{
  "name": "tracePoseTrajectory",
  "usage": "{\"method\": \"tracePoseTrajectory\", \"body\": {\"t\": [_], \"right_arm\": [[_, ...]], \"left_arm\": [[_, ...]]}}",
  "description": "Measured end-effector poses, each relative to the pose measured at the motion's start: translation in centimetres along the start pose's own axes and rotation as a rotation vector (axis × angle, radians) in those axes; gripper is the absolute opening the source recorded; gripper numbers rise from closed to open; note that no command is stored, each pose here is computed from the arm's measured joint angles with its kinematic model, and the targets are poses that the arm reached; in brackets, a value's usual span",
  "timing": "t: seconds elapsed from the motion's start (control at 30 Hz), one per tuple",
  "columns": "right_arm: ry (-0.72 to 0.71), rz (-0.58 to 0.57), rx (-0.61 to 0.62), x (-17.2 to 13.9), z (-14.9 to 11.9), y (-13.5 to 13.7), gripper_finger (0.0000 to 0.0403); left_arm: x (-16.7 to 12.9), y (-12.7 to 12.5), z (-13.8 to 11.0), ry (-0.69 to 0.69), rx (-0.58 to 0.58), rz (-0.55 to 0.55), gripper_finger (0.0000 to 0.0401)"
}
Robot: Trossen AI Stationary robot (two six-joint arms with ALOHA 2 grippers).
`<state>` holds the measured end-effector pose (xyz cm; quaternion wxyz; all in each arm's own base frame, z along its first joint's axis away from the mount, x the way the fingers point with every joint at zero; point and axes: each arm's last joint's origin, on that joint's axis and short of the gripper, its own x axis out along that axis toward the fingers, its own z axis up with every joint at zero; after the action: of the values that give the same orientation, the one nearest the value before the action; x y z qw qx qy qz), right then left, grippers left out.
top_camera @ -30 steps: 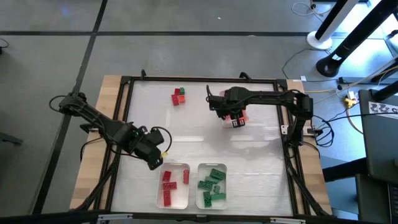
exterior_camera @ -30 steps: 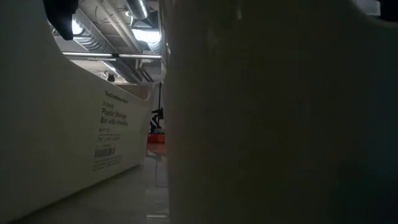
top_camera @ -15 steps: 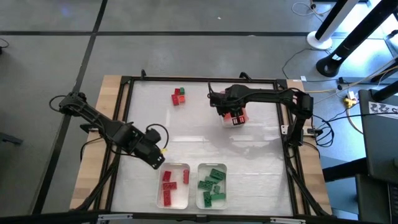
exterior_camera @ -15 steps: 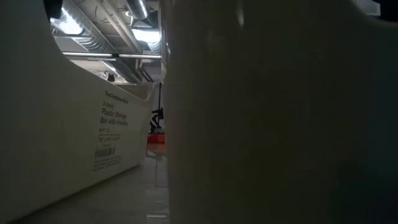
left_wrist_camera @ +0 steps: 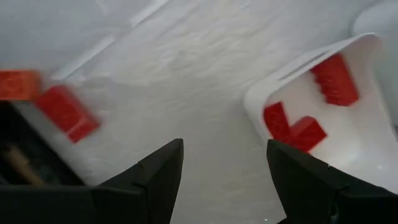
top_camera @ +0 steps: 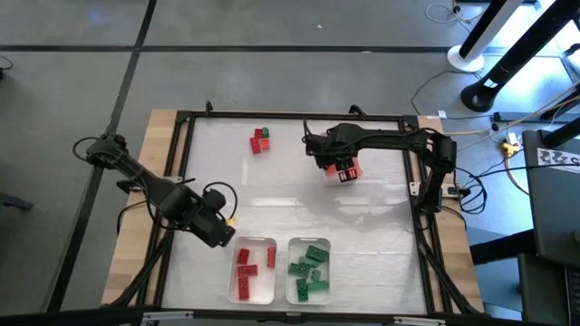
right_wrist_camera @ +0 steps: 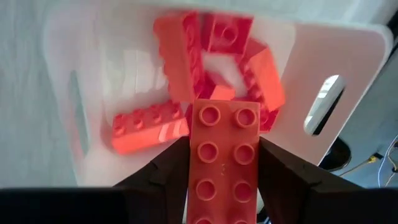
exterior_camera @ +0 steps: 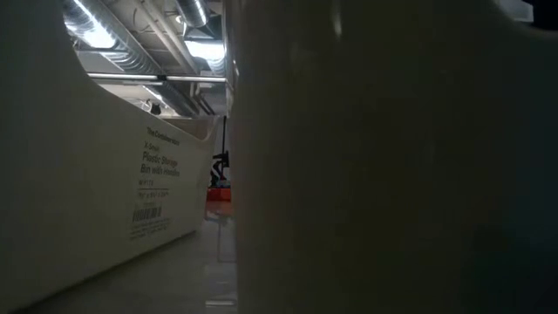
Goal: Sort blocks
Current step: Put the orange game piece into the top right white bin, then put the red game piece into the bottom left white bin
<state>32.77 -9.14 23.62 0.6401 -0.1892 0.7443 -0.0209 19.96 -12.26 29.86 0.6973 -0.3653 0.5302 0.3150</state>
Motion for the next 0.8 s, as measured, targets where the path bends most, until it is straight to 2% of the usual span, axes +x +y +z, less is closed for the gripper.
{"method": "tracePoseTrajectory", "body": {"t": [0.13, 0.3, 0.47, 0.8], "right_arm": [[-0.051, -0.027, 0.018, 0.0, 0.5, -0.2, 0.0166], [-0.107, -0.048, 0.039, -0.1, 1.1, -0.5, 0.0166], [-0.103, -0.047, 0.038, 0.0, 1.1, -0.5, 0.0172], [-0.001, -0.019, 0.0, 2.1, 1.9, -0.1, 0.0255]], "left_arm": [[-0.1, 0.4, -0.3, 0.001, -0.005, 0.041, 0.0221], [-0.1, 0.5, -0.3, 0.002, 0.048, 0.052, 0.0221], [-0.1, 0.5, -0.3, 0.003, 0.059, 0.052, 0.0221], [-0.1, 0.9, -0.3, 0.003, 0.066, 0.089, 0.0221]]}}
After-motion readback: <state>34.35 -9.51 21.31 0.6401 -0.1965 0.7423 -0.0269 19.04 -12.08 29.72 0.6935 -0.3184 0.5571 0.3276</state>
